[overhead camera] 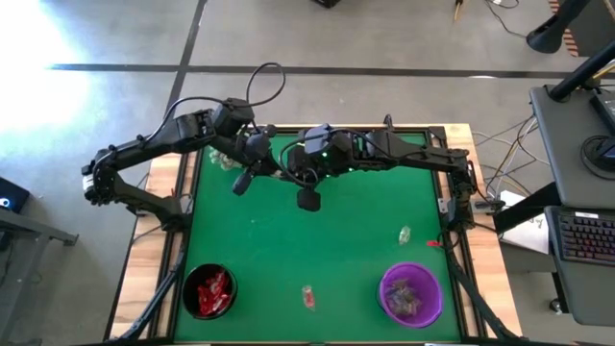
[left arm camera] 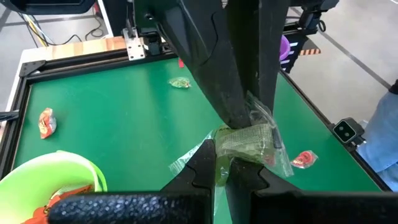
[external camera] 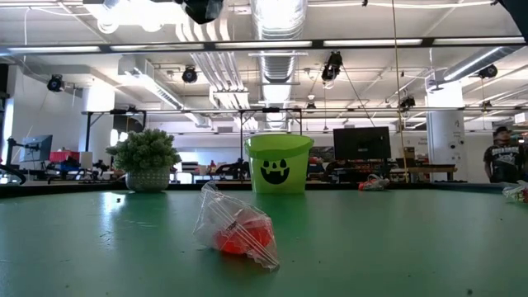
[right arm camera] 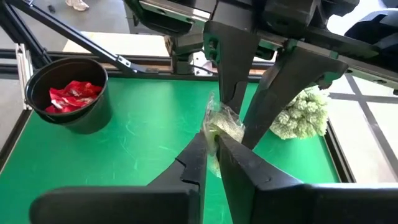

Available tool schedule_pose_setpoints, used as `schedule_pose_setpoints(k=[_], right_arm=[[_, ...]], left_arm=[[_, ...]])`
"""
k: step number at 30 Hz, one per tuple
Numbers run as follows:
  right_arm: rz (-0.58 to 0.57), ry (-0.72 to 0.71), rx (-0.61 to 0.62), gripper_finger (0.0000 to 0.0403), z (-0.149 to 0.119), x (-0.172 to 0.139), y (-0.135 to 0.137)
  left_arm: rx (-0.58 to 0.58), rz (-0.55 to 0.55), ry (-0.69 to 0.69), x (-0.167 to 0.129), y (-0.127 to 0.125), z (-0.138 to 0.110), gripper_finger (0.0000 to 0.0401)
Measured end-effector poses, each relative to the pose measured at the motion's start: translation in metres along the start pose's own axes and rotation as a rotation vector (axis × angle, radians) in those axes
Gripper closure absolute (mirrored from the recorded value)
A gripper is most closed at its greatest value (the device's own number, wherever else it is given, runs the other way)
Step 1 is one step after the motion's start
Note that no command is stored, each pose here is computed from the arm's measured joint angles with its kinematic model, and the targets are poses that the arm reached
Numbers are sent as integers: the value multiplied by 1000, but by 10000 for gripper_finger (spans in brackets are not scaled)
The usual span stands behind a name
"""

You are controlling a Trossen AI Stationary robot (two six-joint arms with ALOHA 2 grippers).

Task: Organize candy in baskets
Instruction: Put the green candy into the violet bucket

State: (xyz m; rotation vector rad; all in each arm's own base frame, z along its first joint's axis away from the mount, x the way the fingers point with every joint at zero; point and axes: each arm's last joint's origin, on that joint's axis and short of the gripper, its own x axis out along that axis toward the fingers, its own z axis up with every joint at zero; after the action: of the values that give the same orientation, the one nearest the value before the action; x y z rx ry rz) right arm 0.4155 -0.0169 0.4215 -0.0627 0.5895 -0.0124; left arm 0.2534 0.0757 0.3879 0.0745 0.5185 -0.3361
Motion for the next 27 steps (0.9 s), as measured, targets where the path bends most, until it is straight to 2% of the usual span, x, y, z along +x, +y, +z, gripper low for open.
schedule_pose_setpoints(k=[7,14,23,27], right_arm=[[-5,2,23,394,0,0,0],[-17,12,-5,394,-1,0,-1],[-57,-18,-2,394,5,-11,-2],[-100,-19,-14,394,8,-16,-3]], left_arm=[[-14,3,1,0,0,0,401],[-44,84,37,-2,1,0,397],[-36,114,19,-20,-4,19,333],[-46,106,35,-23,-6,20,301]])
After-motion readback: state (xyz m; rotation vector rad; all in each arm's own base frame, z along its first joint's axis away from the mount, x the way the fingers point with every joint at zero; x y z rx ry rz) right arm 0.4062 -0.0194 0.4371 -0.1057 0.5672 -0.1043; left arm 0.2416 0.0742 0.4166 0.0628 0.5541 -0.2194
